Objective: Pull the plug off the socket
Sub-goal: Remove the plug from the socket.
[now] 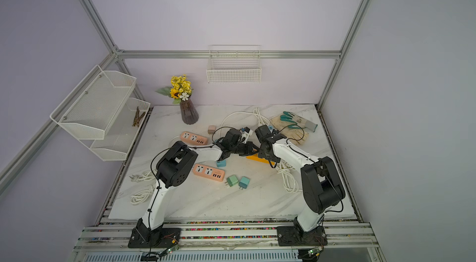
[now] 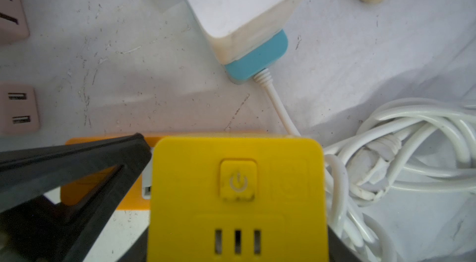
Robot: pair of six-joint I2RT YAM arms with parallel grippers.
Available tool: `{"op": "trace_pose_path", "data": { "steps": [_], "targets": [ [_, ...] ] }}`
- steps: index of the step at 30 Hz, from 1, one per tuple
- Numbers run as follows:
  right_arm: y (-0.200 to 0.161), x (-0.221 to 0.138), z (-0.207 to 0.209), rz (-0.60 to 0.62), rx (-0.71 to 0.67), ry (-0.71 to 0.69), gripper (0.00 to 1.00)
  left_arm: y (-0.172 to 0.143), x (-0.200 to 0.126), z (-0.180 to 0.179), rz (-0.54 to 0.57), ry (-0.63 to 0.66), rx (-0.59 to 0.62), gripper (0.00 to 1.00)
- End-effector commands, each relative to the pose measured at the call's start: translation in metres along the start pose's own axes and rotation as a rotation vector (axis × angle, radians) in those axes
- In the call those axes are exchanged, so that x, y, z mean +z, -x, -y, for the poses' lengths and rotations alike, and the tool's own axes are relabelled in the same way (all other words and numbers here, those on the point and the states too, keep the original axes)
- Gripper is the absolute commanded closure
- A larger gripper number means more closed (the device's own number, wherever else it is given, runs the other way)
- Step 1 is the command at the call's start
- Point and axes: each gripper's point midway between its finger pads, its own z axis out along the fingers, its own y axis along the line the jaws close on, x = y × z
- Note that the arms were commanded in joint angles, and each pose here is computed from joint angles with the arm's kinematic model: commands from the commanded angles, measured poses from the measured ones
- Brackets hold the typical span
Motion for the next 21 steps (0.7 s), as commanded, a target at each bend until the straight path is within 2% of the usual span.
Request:
{"op": "trace_pose_path", "data": {
  "steps": [1,4,5,9,12,19,21],
  "targets": [
    [0.038,-0.026,-0.009,0.169,0.107,0.085,1.0,-0.025,-0.019,-0.057,-0.08,0.194,-0.139,0.73],
    [0.028,-0.019,-0.009,0.142,0.12,0.098,1.0,0.02,-0.027,-0.005,0.012,0.049,-0.1,0.72],
    [0.026,-0.018,-0.01,0.13,0.118,0.102,1.0,0.027,-0.026,0.01,0.021,0.0,-0.101,0.77],
    [0.023,-0.016,-0.011,0.113,0.132,0.103,1.0,0.019,-0.011,0.036,-0.009,-0.132,-0.171,0.92],
    [0.022,-0.014,-0.013,0.103,0.127,0.105,1.0,0.003,0.003,0.037,-0.052,-0.153,-0.201,1.0],
    [0.022,-0.013,-0.015,0.103,0.126,0.114,1.0,-0.014,0.02,0.018,-0.111,-0.099,-0.253,1.0],
    [0.023,-0.013,-0.017,0.097,0.12,0.114,1.0,-0.031,0.026,0.0,-0.173,-0.025,-0.293,1.0]
  ]
}}
